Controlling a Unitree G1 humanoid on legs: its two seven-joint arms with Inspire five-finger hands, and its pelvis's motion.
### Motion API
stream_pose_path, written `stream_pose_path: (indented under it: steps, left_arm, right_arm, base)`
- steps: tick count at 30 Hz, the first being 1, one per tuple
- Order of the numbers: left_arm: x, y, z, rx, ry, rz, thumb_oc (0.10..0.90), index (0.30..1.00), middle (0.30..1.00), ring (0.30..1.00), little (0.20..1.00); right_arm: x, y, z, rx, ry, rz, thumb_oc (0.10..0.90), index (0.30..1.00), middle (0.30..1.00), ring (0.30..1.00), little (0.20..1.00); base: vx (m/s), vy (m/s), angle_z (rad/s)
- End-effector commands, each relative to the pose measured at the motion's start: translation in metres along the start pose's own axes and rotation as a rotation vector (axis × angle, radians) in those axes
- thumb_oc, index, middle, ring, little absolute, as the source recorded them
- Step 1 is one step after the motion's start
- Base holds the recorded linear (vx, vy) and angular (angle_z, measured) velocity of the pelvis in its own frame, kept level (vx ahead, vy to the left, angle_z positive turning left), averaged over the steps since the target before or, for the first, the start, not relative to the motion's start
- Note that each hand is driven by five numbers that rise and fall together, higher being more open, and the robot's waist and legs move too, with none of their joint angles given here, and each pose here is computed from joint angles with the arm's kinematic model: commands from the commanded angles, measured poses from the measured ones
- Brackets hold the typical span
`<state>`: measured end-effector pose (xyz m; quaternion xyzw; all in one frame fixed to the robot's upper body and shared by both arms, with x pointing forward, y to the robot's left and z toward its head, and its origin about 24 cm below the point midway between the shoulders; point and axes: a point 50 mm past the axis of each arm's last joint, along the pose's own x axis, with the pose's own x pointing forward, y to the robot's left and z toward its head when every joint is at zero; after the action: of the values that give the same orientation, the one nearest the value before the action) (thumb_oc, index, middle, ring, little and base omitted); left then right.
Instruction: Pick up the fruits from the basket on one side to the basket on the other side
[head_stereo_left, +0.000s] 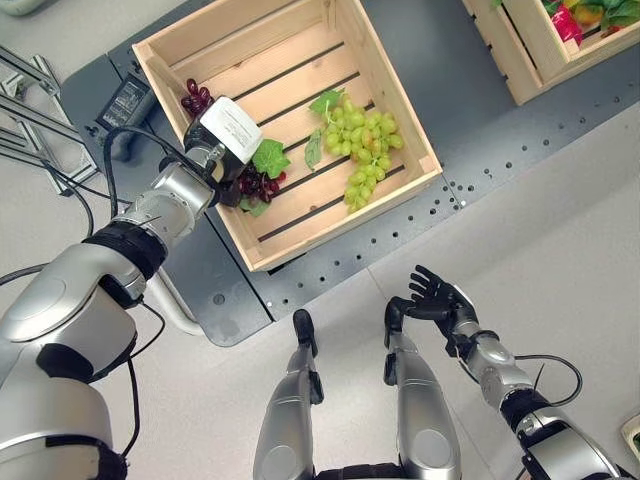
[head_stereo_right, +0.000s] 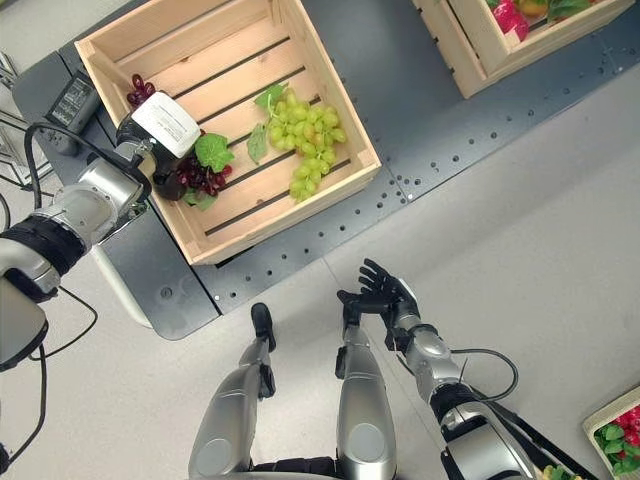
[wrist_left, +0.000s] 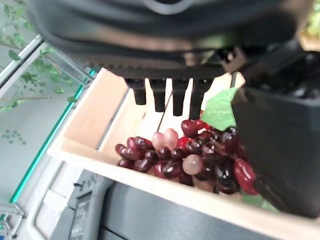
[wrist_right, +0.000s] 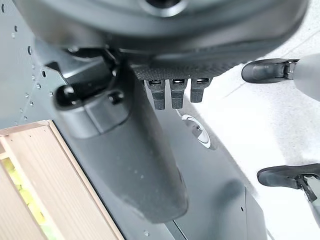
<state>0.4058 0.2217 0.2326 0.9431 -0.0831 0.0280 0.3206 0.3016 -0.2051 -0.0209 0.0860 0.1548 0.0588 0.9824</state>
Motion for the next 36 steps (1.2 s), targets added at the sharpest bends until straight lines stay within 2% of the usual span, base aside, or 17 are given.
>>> stream_pose_path:
  steps: [1, 5, 8, 12, 15, 25, 36]
  left_arm:
    - [-0.002, 0.038, -0.086, 0.034, 0.344, 0.148, 0.800, 0.900, 0.900, 0.900, 0.900]
    - [-0.004, 0.034, -0.089, 0.045, 0.368, 0.185, 0.800, 0.900, 0.900, 0.900, 0.900]
    - [-0.007, 0.031, -0.092, -0.044, 0.412, 0.297, 0.800, 0.900, 0.900, 0.900, 0.900]
    - [-0.009, 0.031, -0.088, -0.042, 0.366, 0.416, 0.800, 0.900, 0.900, 0.900, 0.900]
    - [-0.008, 0.027, -0.082, -0.010, 0.303, 0.394, 0.800, 0.900, 0.900, 0.900, 0.900]
    - [-0.006, -0.006, -0.052, 0.036, 0.146, 0.160, 0.800, 0.900, 0.900, 0.900, 0.900]
    - [-0.004, -0.009, -0.024, -0.036, 0.001, 0.205, 0.800, 0.900, 0.900, 0.900, 0.900]
  right_arm:
    - [0.003, 0.004, 0.020, 0.026, -0.099, 0.043, 0.800, 0.900, 0.900, 0.900, 0.900]
    - [0.003, 0.006, 0.019, 0.025, -0.100, 0.052, 0.800, 0.900, 0.900, 0.900, 0.900]
    - [0.003, 0.009, 0.018, 0.025, -0.104, 0.056, 0.800, 0.900, 0.900, 0.900, 0.900]
    - [0.004, 0.012, 0.018, 0.018, -0.108, 0.066, 0.800, 0.900, 0.900, 0.900, 0.900]
    - [0.004, 0.012, 0.018, 0.009, -0.108, 0.063, 0.800, 0.900, 0.900, 0.900, 0.900]
    - [0.006, 0.008, 0.028, -0.005, -0.124, 0.044, 0.800, 0.900, 0.900, 0.900, 0.900]
    - [0.009, 0.007, 0.037, -0.006, -0.146, 0.041, 0.800, 0.900, 0.900, 0.900, 0.900]
  base:
    - [0.00, 0.000, 0.00]
    - [0.00, 0.000, 0.00]
    - [0.00, 0.000, 0.00]
    - [0.00, 0.000, 0.00]
    - [0.00, 0.000, 0.00]
    - [0.00, 0.008, -0.01]
    - [0.00, 0.000, 0.00]
